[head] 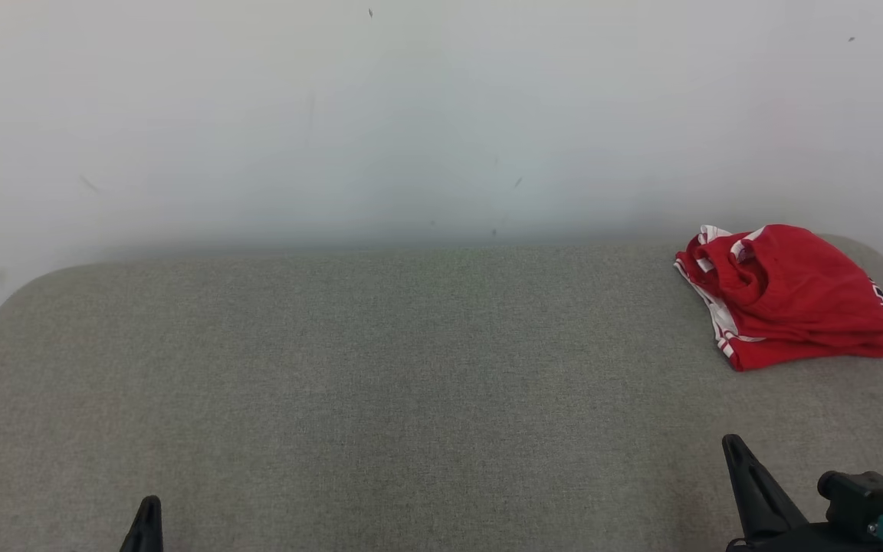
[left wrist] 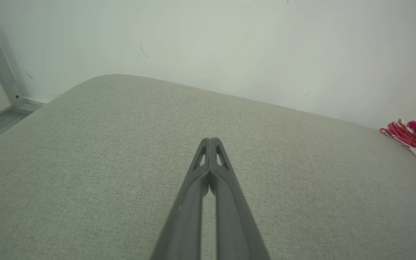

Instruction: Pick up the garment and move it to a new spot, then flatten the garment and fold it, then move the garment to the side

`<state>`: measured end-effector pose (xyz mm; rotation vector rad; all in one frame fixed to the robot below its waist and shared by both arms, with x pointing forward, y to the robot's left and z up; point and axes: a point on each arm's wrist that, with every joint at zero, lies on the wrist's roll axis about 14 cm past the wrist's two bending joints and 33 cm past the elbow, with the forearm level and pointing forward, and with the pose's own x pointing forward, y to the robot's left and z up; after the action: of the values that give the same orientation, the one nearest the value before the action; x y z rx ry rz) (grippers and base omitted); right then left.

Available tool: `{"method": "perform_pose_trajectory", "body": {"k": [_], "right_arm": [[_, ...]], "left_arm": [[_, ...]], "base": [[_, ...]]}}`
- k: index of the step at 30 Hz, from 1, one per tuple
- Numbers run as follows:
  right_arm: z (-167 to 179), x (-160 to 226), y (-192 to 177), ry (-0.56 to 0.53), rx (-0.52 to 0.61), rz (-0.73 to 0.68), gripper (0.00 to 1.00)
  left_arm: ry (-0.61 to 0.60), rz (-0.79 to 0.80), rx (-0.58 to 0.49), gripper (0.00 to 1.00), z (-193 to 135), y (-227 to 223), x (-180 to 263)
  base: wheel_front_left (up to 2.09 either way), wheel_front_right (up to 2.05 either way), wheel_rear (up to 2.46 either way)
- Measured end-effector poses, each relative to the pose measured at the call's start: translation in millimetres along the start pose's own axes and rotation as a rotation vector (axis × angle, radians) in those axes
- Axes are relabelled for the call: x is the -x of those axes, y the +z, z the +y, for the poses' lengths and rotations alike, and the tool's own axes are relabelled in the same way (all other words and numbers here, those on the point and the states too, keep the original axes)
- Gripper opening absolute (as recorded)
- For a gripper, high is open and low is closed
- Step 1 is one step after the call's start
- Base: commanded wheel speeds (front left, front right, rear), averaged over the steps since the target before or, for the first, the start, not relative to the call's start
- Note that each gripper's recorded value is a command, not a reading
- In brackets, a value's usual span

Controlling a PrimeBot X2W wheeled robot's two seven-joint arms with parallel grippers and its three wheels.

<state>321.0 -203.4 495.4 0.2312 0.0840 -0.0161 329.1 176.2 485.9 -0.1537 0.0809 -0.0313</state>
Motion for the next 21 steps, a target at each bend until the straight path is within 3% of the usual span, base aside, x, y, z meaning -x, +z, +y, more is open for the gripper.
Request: {"method": "perform_pose_trajectory", "body": {"k": [21], "right_arm": [[-10,-23,2,-0.02,-0.359,0.013,0.0]], "left_arm": [[0.018,0.025,0.372,0.0,0,1,-21]], "base": [[0.0,0.0,0.0]]}}
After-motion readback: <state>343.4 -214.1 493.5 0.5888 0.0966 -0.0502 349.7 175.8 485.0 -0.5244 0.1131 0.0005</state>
